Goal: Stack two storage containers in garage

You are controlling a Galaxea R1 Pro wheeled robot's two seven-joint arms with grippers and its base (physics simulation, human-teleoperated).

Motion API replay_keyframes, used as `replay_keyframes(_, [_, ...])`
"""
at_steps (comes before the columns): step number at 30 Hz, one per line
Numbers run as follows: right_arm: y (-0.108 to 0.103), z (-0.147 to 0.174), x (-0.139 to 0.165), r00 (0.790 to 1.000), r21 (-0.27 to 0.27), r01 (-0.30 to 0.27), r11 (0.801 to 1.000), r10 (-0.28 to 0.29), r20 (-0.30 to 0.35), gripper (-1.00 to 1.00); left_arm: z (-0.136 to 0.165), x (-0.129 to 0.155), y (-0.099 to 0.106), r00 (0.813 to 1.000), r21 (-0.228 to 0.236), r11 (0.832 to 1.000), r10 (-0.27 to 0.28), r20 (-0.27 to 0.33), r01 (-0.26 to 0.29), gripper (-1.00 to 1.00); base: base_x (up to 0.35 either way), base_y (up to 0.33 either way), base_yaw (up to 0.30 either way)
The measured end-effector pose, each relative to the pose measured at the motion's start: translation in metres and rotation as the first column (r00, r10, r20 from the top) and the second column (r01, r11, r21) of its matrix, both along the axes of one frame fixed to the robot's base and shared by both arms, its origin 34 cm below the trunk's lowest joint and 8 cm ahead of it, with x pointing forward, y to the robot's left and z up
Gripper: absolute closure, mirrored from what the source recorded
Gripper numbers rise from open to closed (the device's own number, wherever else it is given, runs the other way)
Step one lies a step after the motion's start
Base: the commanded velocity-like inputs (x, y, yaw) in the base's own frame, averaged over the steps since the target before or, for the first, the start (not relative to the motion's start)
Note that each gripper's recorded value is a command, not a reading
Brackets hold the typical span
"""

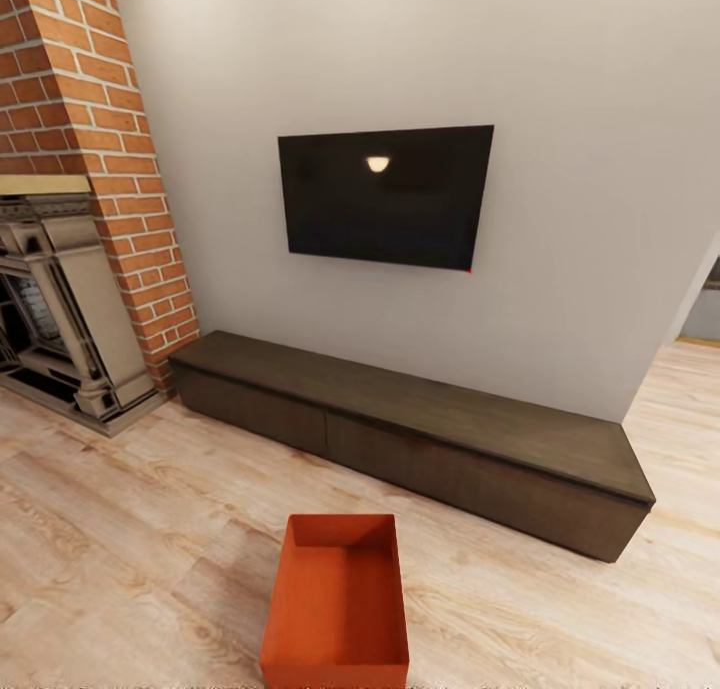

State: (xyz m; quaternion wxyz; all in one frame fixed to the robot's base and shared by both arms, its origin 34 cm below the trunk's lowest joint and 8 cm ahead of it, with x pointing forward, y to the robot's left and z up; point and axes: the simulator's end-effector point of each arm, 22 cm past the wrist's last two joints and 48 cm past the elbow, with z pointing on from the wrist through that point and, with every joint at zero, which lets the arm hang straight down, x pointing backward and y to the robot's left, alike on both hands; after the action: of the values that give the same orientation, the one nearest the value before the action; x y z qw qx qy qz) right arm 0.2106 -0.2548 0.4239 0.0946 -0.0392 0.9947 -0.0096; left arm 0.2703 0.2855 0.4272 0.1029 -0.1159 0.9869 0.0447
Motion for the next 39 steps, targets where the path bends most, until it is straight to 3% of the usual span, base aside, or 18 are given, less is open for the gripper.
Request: replay_keyframes(39, [0.0,-0.004,-0.024,0.998,0.001,-0.001,1.0,0.001,-0.062,-1.0,-0.007,-0.024,0.0,0.998,0.0,1.0,-0.001,-0.062,0.001,-1.0,0.0,0.0,0.0])
